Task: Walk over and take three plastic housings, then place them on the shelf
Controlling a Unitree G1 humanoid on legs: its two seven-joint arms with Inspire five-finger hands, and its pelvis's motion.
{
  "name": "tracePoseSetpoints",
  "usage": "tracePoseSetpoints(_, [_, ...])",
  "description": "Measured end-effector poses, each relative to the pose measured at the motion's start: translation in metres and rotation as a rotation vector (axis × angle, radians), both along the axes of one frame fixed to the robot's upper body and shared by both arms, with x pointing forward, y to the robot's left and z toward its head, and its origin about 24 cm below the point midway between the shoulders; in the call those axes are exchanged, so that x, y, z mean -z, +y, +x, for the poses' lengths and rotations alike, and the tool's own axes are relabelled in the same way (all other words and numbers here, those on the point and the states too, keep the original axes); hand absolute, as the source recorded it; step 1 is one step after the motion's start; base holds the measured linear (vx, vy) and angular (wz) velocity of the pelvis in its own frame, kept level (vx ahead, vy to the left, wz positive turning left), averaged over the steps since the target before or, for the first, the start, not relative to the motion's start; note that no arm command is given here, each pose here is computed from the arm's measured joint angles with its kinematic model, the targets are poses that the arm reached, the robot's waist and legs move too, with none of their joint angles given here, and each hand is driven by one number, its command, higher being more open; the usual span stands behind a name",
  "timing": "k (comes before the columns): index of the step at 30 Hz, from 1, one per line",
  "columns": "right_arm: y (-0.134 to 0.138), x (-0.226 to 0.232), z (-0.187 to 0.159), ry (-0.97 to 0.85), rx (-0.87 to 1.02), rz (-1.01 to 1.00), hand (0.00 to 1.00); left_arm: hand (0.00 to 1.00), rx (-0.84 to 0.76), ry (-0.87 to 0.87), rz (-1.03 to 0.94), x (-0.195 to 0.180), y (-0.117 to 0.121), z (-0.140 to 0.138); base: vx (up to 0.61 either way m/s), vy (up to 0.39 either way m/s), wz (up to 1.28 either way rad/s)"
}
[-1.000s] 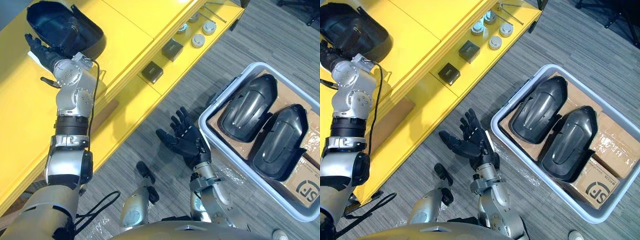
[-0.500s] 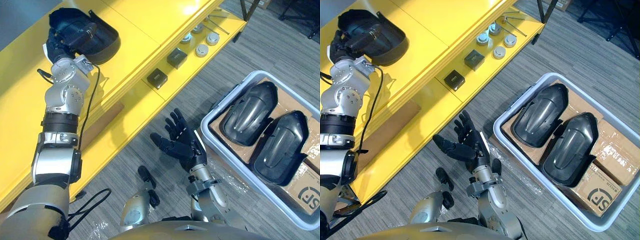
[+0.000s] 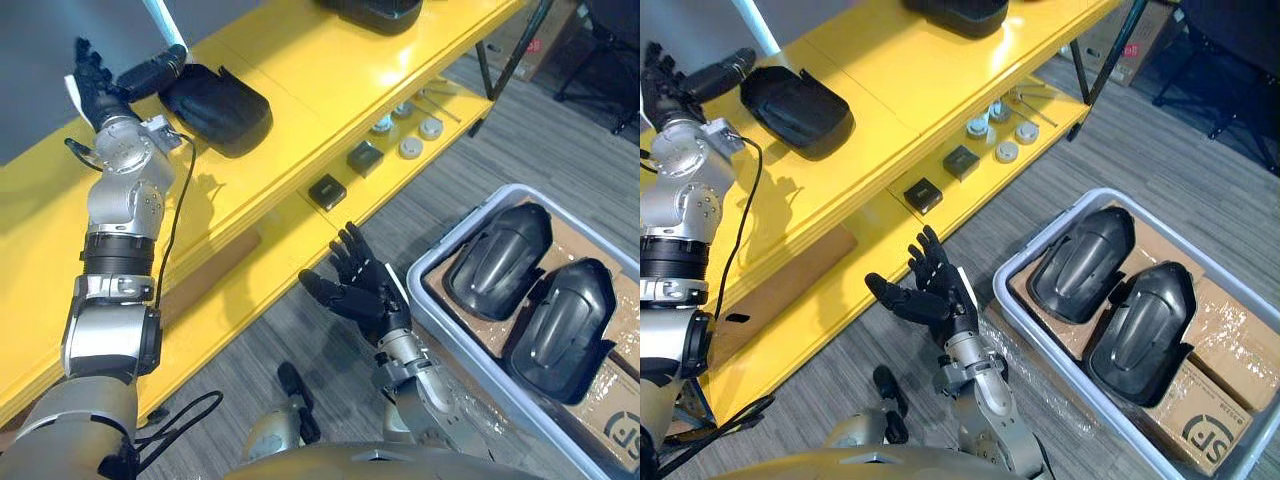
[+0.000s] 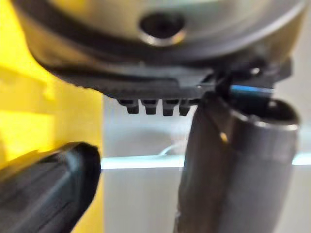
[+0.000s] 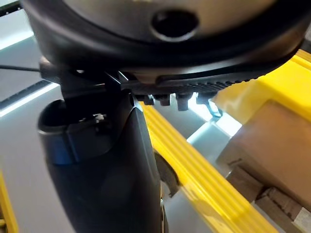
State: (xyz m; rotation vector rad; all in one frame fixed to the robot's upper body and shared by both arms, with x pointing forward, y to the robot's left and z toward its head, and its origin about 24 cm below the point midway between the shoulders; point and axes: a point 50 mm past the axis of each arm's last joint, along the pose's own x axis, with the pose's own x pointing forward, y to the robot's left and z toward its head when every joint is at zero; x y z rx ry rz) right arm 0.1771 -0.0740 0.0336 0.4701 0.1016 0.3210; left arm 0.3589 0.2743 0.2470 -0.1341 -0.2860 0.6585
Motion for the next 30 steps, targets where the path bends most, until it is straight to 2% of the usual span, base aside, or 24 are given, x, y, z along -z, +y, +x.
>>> tracePoseSetpoints(6, [-0.005,-0.003,0.002,-0.070,0.042,-0.089,1.00,1.00,-0.024,-0.131,0.038,-0.019,0.013,-0.010,-0.01,0.001,0.06])
tracePoseSetpoints(10, [-0.024,-0.016,0.018,-0.154,0.156,-0.144,1.00,1.00,0.038,-0.270,0.093,-0.016,0.013,-0.036,0.00,0.002,0.02])
tracePoseSetpoints(13, [-0.062,-0.035,0.042,-0.252,0.280,-0.217,1.00,1.00,0.189,-0.297,0.116,0.007,-0.005,-0.057,-0.01,0.000,0.21])
tracePoseSetpoints(14, [-0.084,-0.049,0.054,-0.315,0.346,-0.266,1.00,1.00,0.277,-0.291,0.087,0.026,-0.018,-0.067,-0.03,0.011,0.28])
tracePoseSetpoints(17, [-0.117,-0.073,0.085,-0.397,0.447,-0.335,1.00,1.00,0.372,-0.223,0.000,0.069,-0.037,-0.083,-0.08,0.012,0.39])
tracePoseSetpoints(20, [-0.140,-0.097,0.121,-0.438,0.518,-0.378,1.00,1.00,0.399,-0.171,-0.063,0.093,-0.046,-0.088,-0.11,-0.007,0.42])
tracePoseSetpoints(22, [-0.149,-0.115,0.149,-0.448,0.532,-0.413,1.00,1.00,0.405,-0.178,-0.019,0.090,-0.048,-0.088,-0.14,-0.026,0.27])
tracePoseSetpoints(24, [-0.153,-0.128,0.162,-0.461,0.530,-0.416,1.00,1.00,0.415,-0.210,0.011,0.084,-0.052,-0.090,-0.10,-0.019,0.33])
tracePoseSetpoints(30, [-0.162,-0.175,0.188,-0.529,0.462,-0.416,1.00,1.00,0.439,-0.466,0.084,0.040,-0.058,-0.097,-0.01,-0.007,0.18])
